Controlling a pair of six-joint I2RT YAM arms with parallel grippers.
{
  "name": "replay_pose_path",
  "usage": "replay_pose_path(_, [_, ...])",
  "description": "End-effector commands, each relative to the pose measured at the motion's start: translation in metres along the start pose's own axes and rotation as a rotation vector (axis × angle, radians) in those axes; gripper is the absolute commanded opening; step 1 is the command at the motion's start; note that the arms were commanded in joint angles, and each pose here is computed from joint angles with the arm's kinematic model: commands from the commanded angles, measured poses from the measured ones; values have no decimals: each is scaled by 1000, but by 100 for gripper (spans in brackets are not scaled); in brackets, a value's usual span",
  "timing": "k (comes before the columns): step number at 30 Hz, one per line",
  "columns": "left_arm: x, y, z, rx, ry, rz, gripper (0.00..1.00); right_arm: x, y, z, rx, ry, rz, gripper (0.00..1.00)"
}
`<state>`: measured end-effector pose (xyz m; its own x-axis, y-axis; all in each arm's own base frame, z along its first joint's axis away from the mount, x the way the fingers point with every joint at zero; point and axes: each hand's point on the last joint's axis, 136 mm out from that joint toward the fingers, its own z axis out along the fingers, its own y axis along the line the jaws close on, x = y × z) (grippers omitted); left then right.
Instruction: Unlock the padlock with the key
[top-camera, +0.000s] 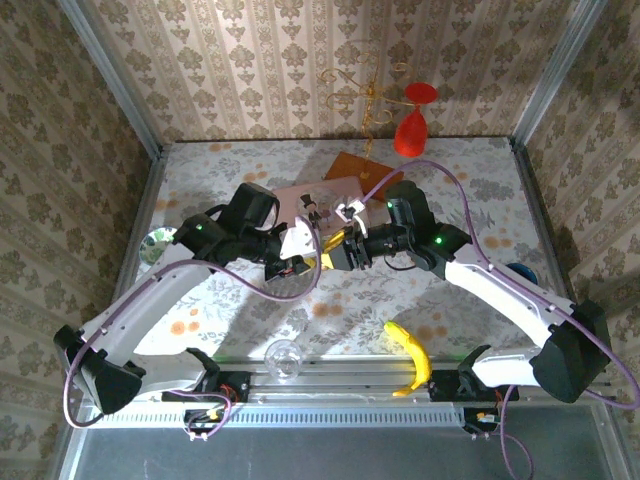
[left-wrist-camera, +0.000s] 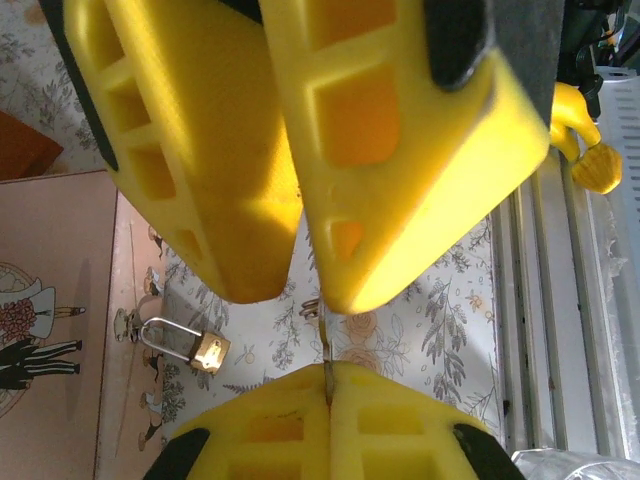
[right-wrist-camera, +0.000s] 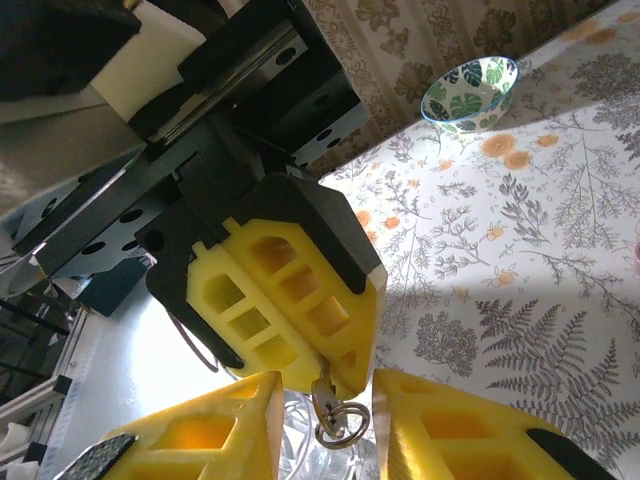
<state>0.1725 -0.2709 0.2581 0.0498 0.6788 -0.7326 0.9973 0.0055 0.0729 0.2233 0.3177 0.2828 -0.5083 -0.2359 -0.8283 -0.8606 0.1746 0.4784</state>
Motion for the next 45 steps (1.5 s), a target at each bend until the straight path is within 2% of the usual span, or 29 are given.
replay_pose_path(1, [-3, -8, -4, 23, -28, 31, 0, -4, 13, -4, -27, -2, -34, 29])
replay_pose_path(19, [-4, -9, -5, 18, -46, 36, 0, 0, 12, 1, -23, 24, -29, 26])
replay_pose_path(28, [-5, -12, -4, 32, -58, 41, 0, 0, 12, 4, -27, 30, -22, 17])
replay_pose_path(36, [-6, -10, -6, 16, -68, 45, 0, 2, 13, 5, -33, 37, -25, 0])
replay_pose_path(45, [-11, -4, -19, -36, -125, 34, 0, 5, 11, 4, -17, 30, -19, 0])
